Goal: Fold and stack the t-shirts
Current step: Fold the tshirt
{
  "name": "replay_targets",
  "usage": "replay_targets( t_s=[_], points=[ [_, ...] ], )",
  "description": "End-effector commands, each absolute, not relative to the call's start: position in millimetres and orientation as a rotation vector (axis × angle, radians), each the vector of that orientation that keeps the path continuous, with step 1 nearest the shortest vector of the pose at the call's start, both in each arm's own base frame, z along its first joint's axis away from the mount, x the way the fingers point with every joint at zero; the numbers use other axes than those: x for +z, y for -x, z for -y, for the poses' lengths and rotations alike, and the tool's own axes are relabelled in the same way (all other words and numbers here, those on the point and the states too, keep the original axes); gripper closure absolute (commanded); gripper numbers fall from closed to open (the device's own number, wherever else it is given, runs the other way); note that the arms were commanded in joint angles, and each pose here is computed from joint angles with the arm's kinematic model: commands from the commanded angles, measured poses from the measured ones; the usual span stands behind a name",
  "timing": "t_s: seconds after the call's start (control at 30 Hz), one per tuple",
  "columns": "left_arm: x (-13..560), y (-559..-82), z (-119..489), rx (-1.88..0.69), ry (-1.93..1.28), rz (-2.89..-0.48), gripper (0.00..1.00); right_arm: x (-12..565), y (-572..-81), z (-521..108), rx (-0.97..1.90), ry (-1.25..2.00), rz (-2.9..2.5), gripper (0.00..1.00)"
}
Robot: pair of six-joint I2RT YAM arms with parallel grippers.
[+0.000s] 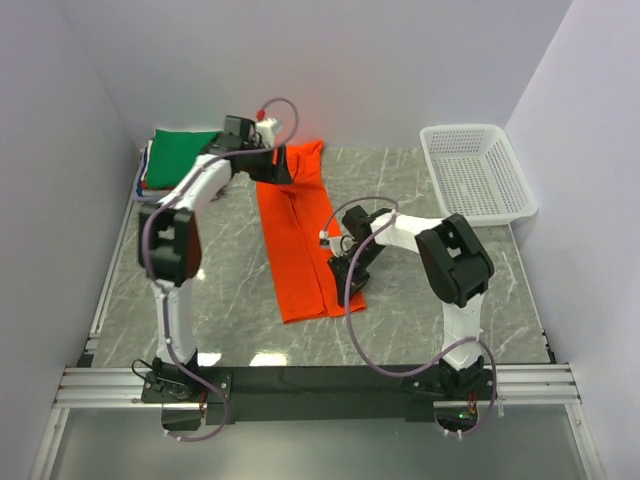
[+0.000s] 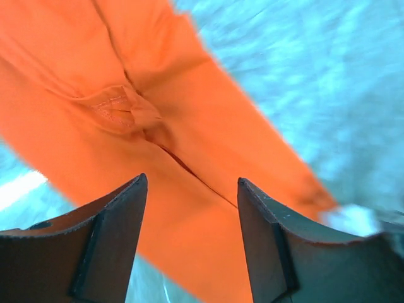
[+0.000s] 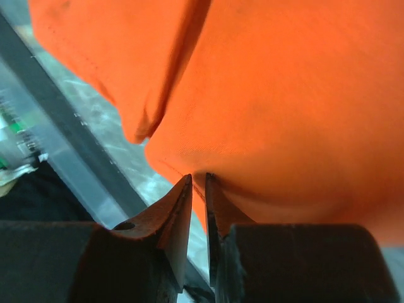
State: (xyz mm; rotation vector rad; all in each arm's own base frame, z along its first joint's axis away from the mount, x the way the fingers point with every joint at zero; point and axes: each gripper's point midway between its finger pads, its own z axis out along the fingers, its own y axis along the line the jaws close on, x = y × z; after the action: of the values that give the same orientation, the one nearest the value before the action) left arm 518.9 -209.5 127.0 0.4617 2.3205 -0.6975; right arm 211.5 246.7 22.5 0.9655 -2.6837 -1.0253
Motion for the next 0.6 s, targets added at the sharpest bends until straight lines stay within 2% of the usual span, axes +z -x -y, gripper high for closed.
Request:
replay_targets(
  t_s=[0.0, 0.23, 0.33, 0.47, 0.53, 0.57],
  points=[
    [230.1, -506.1, 193.3, -0.742, -0.483, -2.083, 0.36, 14.3, -208.6, -257.8, -1.012, -1.001, 2.684, 0.78],
    [235.2, -424.2, 147.6, -0.717, -0.523, -2.07, 0.48, 20.2, -161.7, -289.7, -1.086, -1.1, 2.524, 0.79],
    [228.7, -381.7, 135.3, -0.686, -0.605, -2.05, 0.48, 36.0, -151.3, -303.6, -1.159, -1.144, 2.464, 0.79],
    [209.9, -322.5, 128.3, -0.643, -0.805, -2.019, 0.48, 72.8, -154.3, -301.3, -1.227, -1.298, 2.492, 0.74],
    [194.1, -281.0, 129.3, -0.651, -0.988, -1.956, 0.47, 102.8, -156.4, -293.5, -1.273, -1.501, 2.564, 0.7],
    [188.5, -268.7, 130.4, -0.655, -1.049, -1.924, 0.46, 105.1, -165.0, -285.1, -1.199, -1.596, 2.65, 0.65]
  ],
)
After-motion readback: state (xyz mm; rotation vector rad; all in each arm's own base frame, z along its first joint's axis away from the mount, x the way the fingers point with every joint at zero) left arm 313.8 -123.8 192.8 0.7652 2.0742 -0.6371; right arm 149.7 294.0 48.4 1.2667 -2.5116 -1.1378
